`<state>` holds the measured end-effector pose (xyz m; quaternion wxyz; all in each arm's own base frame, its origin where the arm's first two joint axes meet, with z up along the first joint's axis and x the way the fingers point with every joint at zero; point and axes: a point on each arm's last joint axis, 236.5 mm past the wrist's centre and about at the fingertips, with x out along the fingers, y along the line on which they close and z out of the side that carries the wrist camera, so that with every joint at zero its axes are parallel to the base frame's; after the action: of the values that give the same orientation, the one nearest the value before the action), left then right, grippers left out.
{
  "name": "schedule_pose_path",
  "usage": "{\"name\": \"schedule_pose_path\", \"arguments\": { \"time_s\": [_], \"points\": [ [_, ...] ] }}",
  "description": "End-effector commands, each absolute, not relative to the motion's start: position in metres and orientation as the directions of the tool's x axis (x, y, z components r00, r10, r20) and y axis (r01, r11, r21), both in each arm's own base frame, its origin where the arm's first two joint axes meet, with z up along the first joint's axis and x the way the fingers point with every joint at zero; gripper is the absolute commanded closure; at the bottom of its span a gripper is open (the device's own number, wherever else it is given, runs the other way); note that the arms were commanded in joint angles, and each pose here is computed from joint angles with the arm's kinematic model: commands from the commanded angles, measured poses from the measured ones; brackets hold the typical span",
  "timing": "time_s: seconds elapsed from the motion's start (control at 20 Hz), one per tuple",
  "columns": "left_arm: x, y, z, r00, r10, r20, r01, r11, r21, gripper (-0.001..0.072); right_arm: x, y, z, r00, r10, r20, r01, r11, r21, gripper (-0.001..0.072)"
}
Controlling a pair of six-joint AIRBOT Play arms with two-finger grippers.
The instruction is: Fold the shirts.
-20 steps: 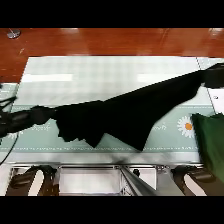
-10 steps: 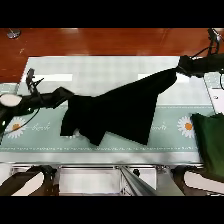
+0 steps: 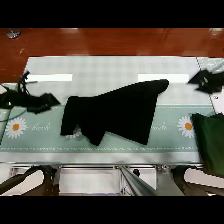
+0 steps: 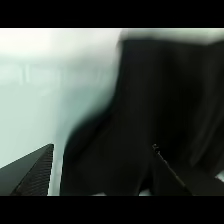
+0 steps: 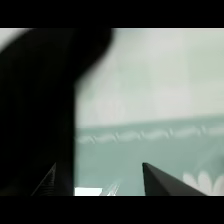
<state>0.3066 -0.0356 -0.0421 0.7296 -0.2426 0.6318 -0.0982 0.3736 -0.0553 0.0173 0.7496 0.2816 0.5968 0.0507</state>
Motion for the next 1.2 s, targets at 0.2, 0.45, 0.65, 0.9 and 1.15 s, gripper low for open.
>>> {"name": "schedule_pose_path", "arguments": {
  "time_s": [0.2, 0.45, 0.65, 0.9, 1.15],
  "points": [
    [0.248, -0.068, -0.097, 0.092, -0.541, -0.836, -0.205, 0.811, -0.548, 0.0005, 0.258, 0.027, -0.068, 0.067, 0.598, -0.798, 0.340, 0.739, 0.582, 0.0093],
    [0.254, -0.095, -0.109, 0.098, -0.571, -0.815, -0.183, 0.794, -0.579, 0.0017, 0.235, 0.066, -0.082, -0.058, 0.594, -0.803, 0.271, 0.783, 0.560, 0.0093],
    [0.251, -0.107, -0.104, 0.065, -0.590, -0.804, -0.097, 0.799, -0.594, 0.0685, 0.220, 0.076, -0.091, -0.152, 0.522, -0.839, 0.235, 0.844, 0.482, 0.0093],
    [0.251, -0.108, -0.101, 0.059, -0.597, -0.800, -0.091, 0.795, -0.600, 0.0685, 0.205, 0.105, -0.095, -0.239, 0.503, -0.831, 0.175, 0.864, 0.473, 0.0093],
    [0.251, -0.108, -0.100, 0.059, -0.598, -0.800, -0.092, 0.794, -0.600, 0.0685, 0.203, 0.161, -0.102, -0.271, 0.553, -0.788, 0.142, 0.833, 0.535, 0.0093]
  ]
}}
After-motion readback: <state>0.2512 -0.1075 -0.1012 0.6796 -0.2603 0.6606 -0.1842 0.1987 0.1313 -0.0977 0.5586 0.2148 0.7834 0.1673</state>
